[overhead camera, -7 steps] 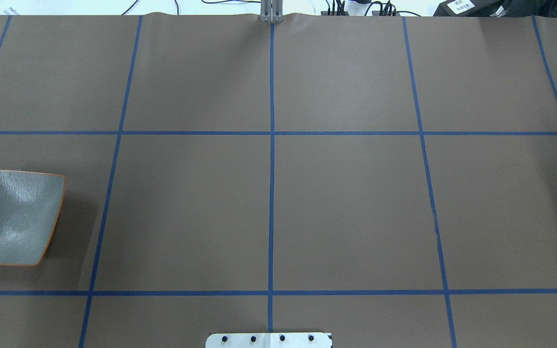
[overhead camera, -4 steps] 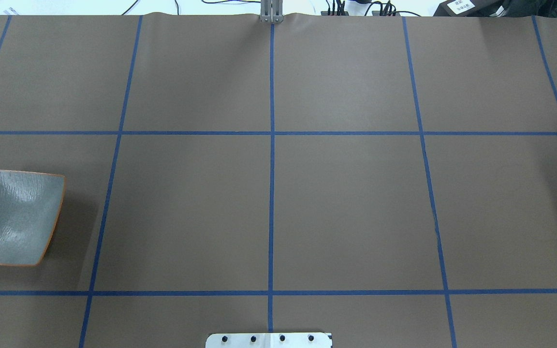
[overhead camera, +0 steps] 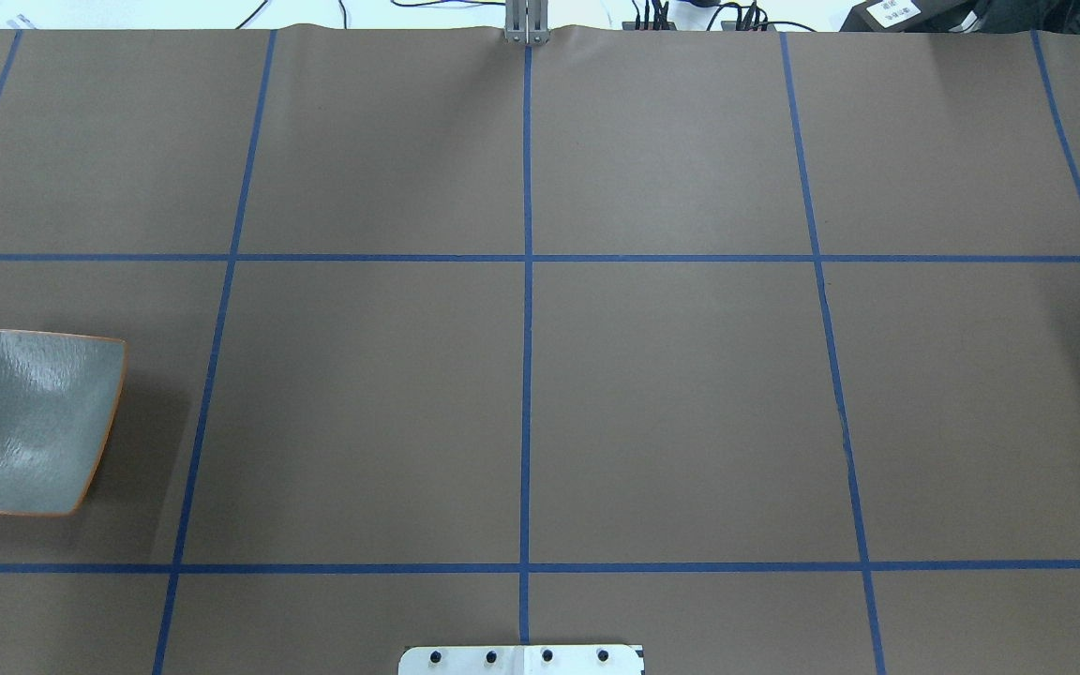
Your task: Transfer all bananas from basket to plate
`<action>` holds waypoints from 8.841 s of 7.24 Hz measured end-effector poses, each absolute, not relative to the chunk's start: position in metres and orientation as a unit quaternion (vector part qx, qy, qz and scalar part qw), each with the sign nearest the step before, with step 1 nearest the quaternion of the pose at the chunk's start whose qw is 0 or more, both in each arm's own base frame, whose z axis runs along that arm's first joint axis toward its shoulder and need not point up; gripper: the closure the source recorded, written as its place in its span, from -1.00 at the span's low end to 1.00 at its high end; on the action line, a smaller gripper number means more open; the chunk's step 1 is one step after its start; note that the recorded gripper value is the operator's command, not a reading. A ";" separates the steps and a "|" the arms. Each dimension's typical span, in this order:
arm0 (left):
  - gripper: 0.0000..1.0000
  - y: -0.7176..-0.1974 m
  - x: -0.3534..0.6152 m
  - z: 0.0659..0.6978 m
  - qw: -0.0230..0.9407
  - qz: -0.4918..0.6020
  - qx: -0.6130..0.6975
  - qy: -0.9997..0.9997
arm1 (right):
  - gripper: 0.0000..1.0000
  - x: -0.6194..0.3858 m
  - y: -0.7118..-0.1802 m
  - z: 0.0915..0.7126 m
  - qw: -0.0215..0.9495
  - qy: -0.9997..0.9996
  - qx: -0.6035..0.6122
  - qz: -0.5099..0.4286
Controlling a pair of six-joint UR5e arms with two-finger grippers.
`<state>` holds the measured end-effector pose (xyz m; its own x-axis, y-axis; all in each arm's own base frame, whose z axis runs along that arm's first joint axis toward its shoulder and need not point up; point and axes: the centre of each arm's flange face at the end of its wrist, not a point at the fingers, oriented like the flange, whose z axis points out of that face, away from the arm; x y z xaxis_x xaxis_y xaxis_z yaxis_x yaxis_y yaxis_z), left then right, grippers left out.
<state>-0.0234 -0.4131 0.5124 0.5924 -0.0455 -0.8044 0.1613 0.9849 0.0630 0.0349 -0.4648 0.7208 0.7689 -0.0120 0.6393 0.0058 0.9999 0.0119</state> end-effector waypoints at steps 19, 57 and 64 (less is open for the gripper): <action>-1.00 -0.396 -0.022 0.512 0.875 -0.058 0.047 0.479 | 1.00 0.029 -0.464 0.747 0.954 -0.273 -0.046 -0.114; -0.85 -0.505 0.351 0.142 0.716 -0.098 -0.084 0.686 | 1.00 -0.442 -0.423 0.045 0.754 -0.653 0.063 -0.015; 1.00 -0.500 0.354 0.146 0.714 -0.103 -0.091 0.687 | -0.19 -0.439 -0.422 0.041 0.750 -0.659 0.060 -0.009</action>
<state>0.3536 -0.5001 0.1458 0.0357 -0.2712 -0.9619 0.0215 0.9625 -0.2706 -0.4391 -0.4223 0.0408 0.1319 -0.0928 0.9869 -0.0654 0.9926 0.1021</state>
